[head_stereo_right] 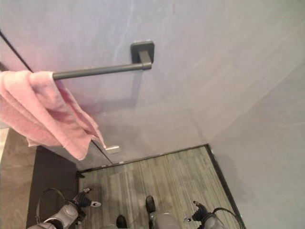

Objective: Put brush and paste in cup on sink, flatten towel.

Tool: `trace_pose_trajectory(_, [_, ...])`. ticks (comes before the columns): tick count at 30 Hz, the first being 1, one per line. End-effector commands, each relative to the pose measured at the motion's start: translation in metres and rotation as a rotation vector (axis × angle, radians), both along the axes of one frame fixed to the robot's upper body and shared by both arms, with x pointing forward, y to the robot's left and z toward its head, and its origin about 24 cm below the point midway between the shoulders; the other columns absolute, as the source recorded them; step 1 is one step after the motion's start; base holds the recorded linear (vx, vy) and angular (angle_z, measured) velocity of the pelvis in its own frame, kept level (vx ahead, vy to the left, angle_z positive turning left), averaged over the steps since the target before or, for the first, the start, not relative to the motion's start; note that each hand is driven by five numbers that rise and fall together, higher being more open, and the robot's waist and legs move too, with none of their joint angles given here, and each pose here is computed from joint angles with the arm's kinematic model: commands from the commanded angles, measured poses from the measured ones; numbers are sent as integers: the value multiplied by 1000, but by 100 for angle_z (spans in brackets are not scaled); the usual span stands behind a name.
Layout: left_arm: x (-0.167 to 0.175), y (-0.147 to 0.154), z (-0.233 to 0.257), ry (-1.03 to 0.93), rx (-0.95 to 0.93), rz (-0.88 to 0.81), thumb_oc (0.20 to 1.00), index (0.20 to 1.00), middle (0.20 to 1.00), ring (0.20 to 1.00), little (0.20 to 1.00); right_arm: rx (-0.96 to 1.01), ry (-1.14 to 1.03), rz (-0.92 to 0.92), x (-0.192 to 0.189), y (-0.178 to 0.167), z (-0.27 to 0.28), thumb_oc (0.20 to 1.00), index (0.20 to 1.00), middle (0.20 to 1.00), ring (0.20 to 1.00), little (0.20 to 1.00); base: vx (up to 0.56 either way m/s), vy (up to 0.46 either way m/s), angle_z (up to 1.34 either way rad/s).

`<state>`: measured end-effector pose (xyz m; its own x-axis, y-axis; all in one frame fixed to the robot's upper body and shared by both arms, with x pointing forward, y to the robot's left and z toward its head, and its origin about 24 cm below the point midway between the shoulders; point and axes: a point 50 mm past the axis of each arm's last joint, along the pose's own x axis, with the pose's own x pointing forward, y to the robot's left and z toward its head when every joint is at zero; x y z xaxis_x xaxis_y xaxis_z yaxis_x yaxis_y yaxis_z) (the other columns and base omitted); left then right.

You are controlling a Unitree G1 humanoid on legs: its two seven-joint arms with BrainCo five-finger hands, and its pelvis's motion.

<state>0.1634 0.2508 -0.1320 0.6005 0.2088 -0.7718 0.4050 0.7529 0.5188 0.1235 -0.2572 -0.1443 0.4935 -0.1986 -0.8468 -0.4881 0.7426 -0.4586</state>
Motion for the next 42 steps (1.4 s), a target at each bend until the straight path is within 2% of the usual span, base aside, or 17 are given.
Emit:
trace_pose_trajectory(1, [19,5,11,-84,-18,38,1000,1000,1000,1000,1000,-30,-9,-60,0,-19,6,1000,1000,1000,1000,1000,85,41,5])
trace_pose_trajectory(3, [23,0,12,-97,-23,26,1000,1000,1000,1000,1000,-67,1,-158,-13,-38,8,1000,1000,1000,1000,1000,138,146,49])
trace_pose_trajectory(8, [10,5,6,-58,-27,61,1000,1000,1000,1000,1000,-17,8,-216,-12,-38,8,1000,1000,1000,1000,1000,152,175,40])
trace_pose_trajectory(9, [-1,6,1,-12,-28,57,1000,1000,1000,1000,1000,-1,55,-213,-21,-33,3,1000,1000,1000,1000,1000,111,205,-101])
trace_pose_trajectory(12, [-5,6,0,-3,-31,61,1000,1000,1000,1000,1000,-3,62,-197,-21,-30,2,1000,1000,1000,1000,1000,57,171,-57])
trace_pose_trajectory(18, [-5,11,2,-41,-40,148,1000,1000,1000,1000,1000,110,-37,-166,6,9,-1,1000,1000,1000,1000,1000,4,141,-31])
trace_pose_trajectory(21, [-3,8,2,-52,-45,139,1000,1000,1000,1000,1000,115,-39,-156,6,13,-2,1000,1000,1000,1000,1000,7,38,6])
trace_pose_trajectory(30, [-3,-19,-6,-26,-99,65,1000,1000,1000,1000,1000,71,-12,-120,2,14,-5,1000,1000,1000,1000,1000,-2,-13,11])
trace_pose_trajectory(36, [3,-34,-6,-11,-91,-73,1000,1000,1000,1000,1000,49,-5,-78,5,14,-4,1000,1000,1000,1000,1000,19,-30,1])
trace_pose_trajectory(39, [15,-49,-2,-33,-92,-194,1000,1000,1000,1000,1000,44,-14,-34,12,18,-3,1000,1000,1000,1000,1000,-4,-52,-1])
trace_pose_trajectory(42, [21,-60,0,-39,-141,-215,1000,1000,1000,1000,1000,41,-20,-31,17,16,-1,1000,1000,1000,1000,1000,-10,-8,0])
